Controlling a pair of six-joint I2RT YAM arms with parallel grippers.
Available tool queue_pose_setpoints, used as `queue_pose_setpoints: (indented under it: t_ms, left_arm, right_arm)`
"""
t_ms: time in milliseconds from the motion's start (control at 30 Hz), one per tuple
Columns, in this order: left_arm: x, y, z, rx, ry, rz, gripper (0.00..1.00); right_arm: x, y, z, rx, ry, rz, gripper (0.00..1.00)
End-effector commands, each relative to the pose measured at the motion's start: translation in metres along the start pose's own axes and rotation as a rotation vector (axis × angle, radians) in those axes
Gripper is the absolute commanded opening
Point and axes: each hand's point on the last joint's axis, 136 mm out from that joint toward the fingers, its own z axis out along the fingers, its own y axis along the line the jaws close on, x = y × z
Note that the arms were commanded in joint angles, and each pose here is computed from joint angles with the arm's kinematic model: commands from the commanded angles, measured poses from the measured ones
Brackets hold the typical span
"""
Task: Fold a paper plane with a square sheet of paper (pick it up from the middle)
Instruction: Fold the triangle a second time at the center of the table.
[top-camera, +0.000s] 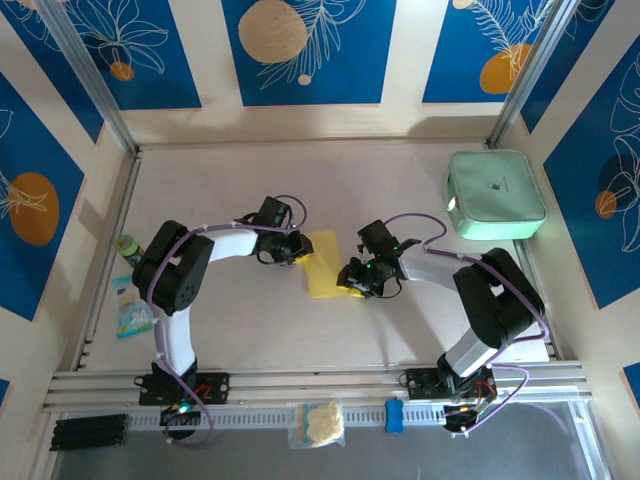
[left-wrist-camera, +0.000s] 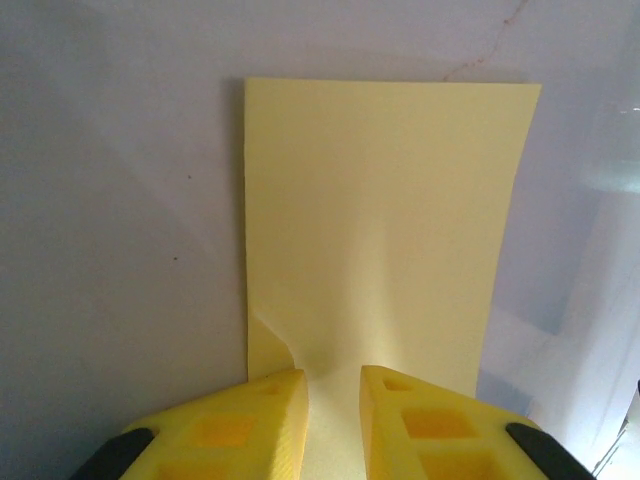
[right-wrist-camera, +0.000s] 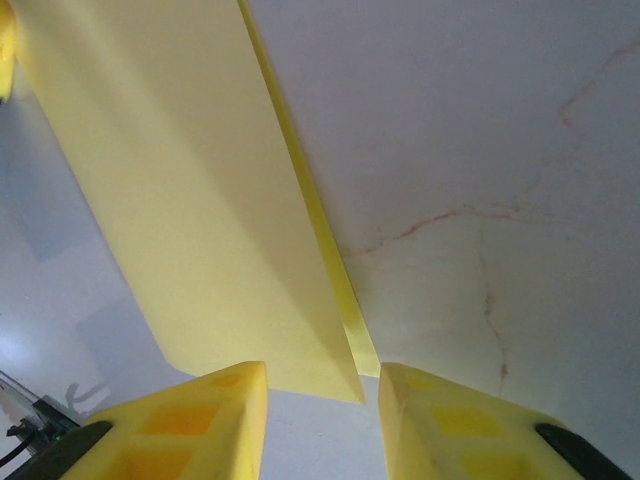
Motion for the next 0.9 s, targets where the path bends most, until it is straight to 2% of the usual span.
queue_pose_setpoints:
  t_ms: [0,867]
  left_arm:
    - [0.017,0.034,0.009,-0.094,0.049,-0.03,0.24]
    - [0.012,0.032,0.006,-0.094,0.044,-0.021,0.24]
  right_arm:
    - [0.002,0.007,0.0,-0.023,0.012,-0.019,0.33]
    - [-0.011,0.011,-0.007,-0.045,-0.036,-0.006,0.19]
